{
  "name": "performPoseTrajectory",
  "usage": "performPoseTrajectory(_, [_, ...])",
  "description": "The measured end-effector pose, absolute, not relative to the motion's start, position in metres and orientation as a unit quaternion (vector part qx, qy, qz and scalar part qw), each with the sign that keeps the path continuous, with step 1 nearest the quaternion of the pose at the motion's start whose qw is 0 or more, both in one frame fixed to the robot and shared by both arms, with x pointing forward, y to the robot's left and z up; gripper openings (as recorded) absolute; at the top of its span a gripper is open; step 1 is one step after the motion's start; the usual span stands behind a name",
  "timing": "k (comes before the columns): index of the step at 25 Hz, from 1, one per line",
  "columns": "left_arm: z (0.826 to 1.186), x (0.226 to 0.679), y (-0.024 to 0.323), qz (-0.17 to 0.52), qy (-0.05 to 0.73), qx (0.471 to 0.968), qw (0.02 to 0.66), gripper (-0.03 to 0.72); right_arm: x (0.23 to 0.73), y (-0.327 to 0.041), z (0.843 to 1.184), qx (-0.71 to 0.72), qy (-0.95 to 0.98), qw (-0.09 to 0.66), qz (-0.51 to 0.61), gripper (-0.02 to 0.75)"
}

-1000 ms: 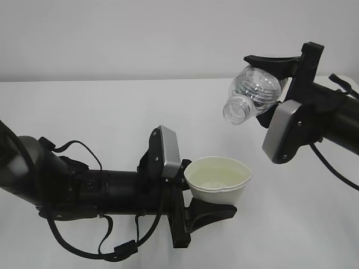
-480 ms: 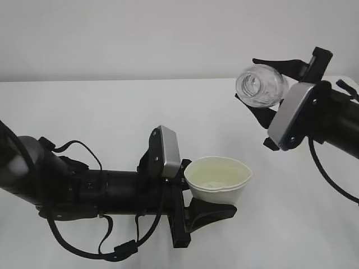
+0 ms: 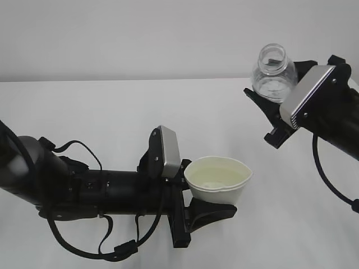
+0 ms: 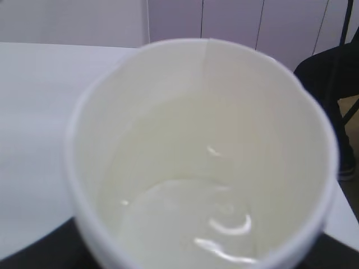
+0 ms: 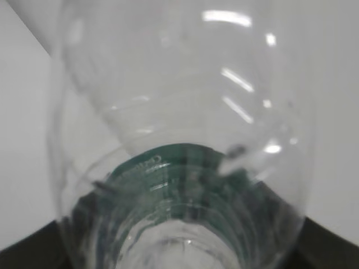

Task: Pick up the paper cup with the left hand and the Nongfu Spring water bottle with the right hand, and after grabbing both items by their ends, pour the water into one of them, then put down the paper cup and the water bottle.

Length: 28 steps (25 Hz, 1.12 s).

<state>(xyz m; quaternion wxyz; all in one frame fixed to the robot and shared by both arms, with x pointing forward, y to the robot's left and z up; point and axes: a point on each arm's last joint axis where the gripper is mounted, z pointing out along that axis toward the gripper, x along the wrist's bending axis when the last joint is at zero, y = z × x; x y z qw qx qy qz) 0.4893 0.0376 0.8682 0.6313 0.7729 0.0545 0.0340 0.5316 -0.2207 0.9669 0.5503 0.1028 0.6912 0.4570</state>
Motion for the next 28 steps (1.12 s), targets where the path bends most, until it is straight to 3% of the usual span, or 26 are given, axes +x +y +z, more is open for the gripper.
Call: performPoseTrajectory(28, [0.869,0.492,0.038,0.041,0.069,0.770,0.633,0.429,0.526,-0.245,0.953,0.375,0.607,0.473,0.517,0.475])
